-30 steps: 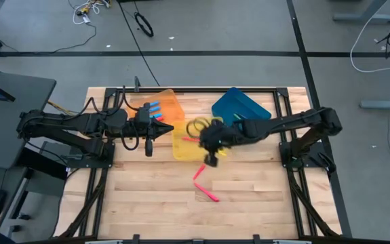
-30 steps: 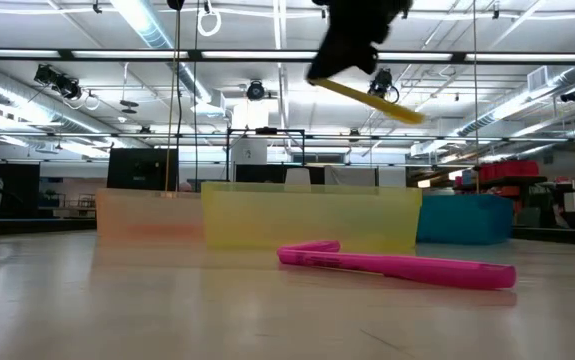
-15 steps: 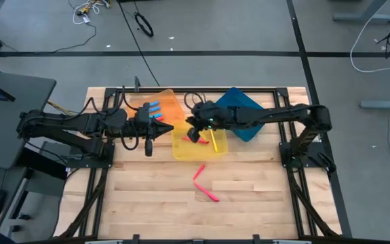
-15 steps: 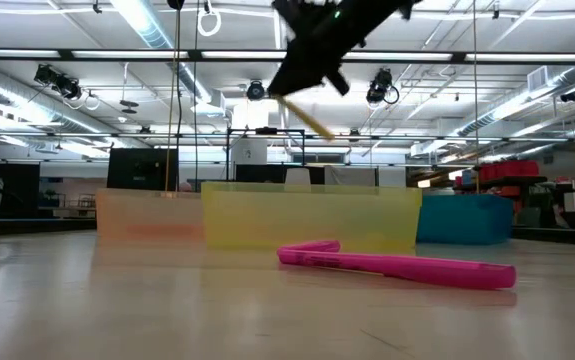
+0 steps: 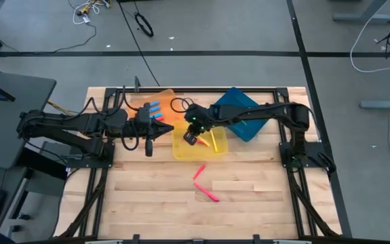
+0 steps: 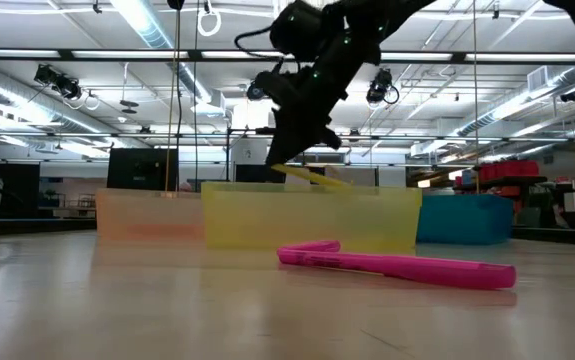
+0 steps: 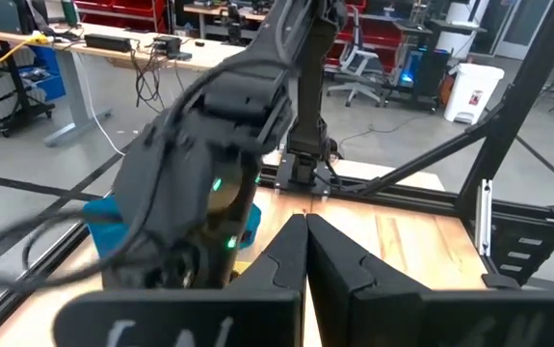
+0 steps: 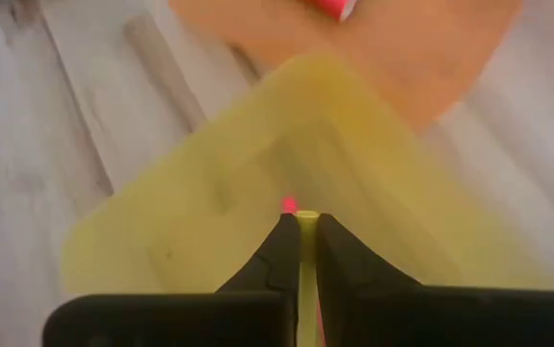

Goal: Pick & Place Markers
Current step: Put the yellow marker pen into the yellow bin, then put the pink marker pen into the yellow bin

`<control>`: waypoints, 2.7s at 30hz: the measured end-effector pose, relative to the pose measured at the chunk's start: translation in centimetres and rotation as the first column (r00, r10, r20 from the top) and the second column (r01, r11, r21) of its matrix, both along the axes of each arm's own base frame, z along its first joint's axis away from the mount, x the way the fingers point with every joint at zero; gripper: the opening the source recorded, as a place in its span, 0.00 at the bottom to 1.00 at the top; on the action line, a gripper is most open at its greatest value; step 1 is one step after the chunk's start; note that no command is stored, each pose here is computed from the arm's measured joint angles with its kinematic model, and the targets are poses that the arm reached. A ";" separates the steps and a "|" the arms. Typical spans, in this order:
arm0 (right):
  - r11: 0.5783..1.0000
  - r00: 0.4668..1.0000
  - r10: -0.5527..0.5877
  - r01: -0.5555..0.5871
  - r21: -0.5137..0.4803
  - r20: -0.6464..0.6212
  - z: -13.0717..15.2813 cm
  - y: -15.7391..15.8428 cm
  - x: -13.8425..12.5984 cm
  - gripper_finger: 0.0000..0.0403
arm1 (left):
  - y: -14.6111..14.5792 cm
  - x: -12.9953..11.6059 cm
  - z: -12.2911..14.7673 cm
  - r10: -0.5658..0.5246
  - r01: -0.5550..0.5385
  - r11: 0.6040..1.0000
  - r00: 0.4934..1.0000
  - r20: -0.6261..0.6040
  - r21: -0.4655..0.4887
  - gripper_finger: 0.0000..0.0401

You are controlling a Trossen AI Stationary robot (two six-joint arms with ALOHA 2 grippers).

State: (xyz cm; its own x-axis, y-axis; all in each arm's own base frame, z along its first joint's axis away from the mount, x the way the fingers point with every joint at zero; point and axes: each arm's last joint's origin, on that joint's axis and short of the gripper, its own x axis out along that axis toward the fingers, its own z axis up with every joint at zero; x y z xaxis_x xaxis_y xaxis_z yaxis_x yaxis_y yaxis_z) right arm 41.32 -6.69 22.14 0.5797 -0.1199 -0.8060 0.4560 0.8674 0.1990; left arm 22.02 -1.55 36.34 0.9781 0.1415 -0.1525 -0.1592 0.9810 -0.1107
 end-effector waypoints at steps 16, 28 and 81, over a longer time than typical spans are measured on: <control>0.996 0.990 0.076 -0.070 0.052 -0.118 -4.6 0.0 1.0 0.03 | 0.0 0.0 0.0 -0.001 0.001 1.000 1.000 -0.002 0.004 0.03; 0.988 0.981 0.155 -0.153 0.032 -0.119 -5.0 0.0 1.2 0.03 | 0.0 0.0 0.0 -0.001 0.001 1.000 1.000 -0.002 0.004 0.03; 0.994 0.995 0.094 -0.095 0.058 0.018 6.1 2.6 -3.8 0.34 | 0.0 0.0 0.0 -0.001 0.001 1.000 1.000 0.001 0.005 0.03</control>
